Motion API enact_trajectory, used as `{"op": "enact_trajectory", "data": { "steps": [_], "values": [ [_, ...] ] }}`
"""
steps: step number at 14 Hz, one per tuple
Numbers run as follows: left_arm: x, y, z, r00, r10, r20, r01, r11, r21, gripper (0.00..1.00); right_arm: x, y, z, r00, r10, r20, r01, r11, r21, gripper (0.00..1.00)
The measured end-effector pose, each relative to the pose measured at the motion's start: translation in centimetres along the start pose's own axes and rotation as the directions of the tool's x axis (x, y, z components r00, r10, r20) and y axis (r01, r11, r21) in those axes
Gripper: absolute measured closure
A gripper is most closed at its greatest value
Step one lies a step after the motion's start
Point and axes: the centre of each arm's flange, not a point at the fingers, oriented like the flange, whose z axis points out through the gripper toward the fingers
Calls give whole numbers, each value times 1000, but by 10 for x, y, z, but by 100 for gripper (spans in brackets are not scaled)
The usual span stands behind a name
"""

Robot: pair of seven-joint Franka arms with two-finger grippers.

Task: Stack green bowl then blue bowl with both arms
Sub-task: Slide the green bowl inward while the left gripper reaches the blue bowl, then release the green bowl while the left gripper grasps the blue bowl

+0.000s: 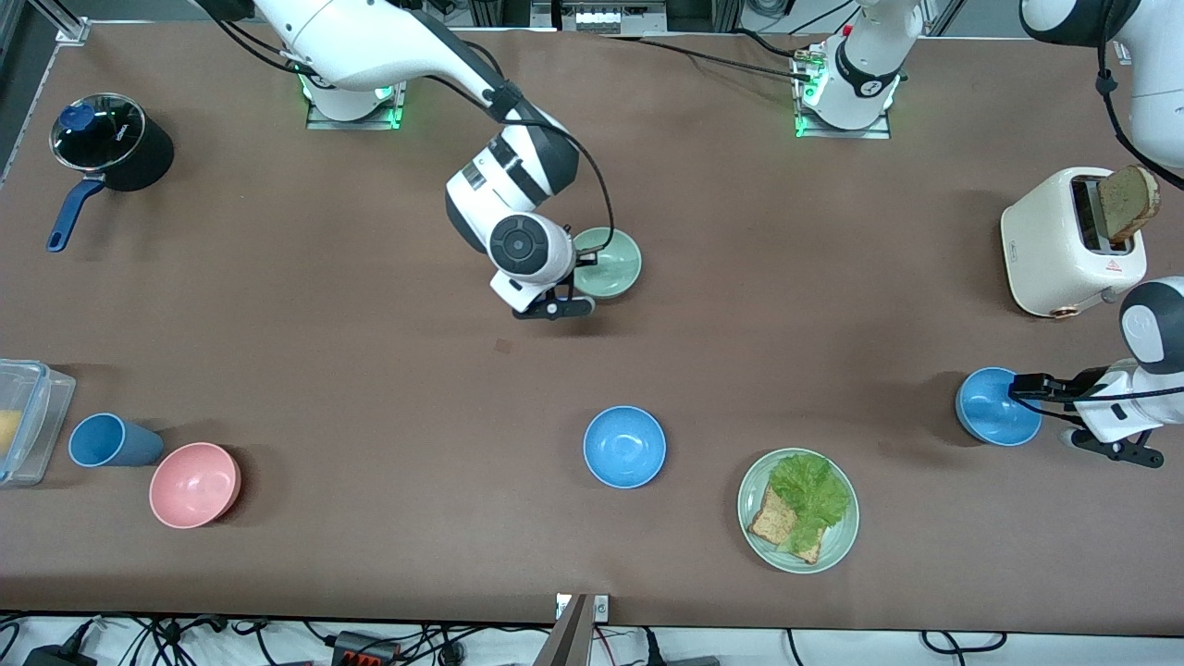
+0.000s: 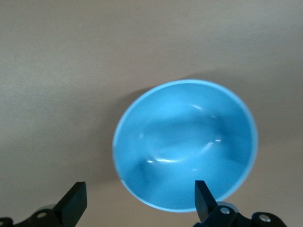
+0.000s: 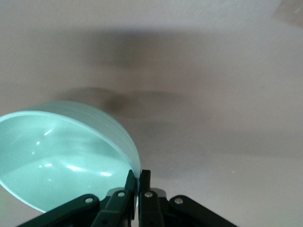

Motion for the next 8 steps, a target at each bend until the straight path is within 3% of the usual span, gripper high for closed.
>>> {"op": "enact_trajectory", "data": {
  "steps": [3, 4, 6, 8],
  "values": [
    [-2, -11, 16, 1000, 5, -12, -5, 1000, 1, 4, 2, 1, 11, 1000, 5, 15, -5, 1000, -7, 96],
    [-2, -10, 19, 1000, 7, -9, -7, 1000, -2, 16, 3, 2, 13, 1000, 11, 18, -10, 1000, -8, 91],
    [-1, -9, 28, 1000, 10, -1, -10, 1000, -10, 37, 7, 3, 8, 999, 52, 9, -52, 999, 0, 72],
    [2, -5, 36, 1000, 16, 3, -16, 1000, -19, 43, 13, 1, -25, 996, 84, -33, -82, 996, 34, 52]
  ]
}}
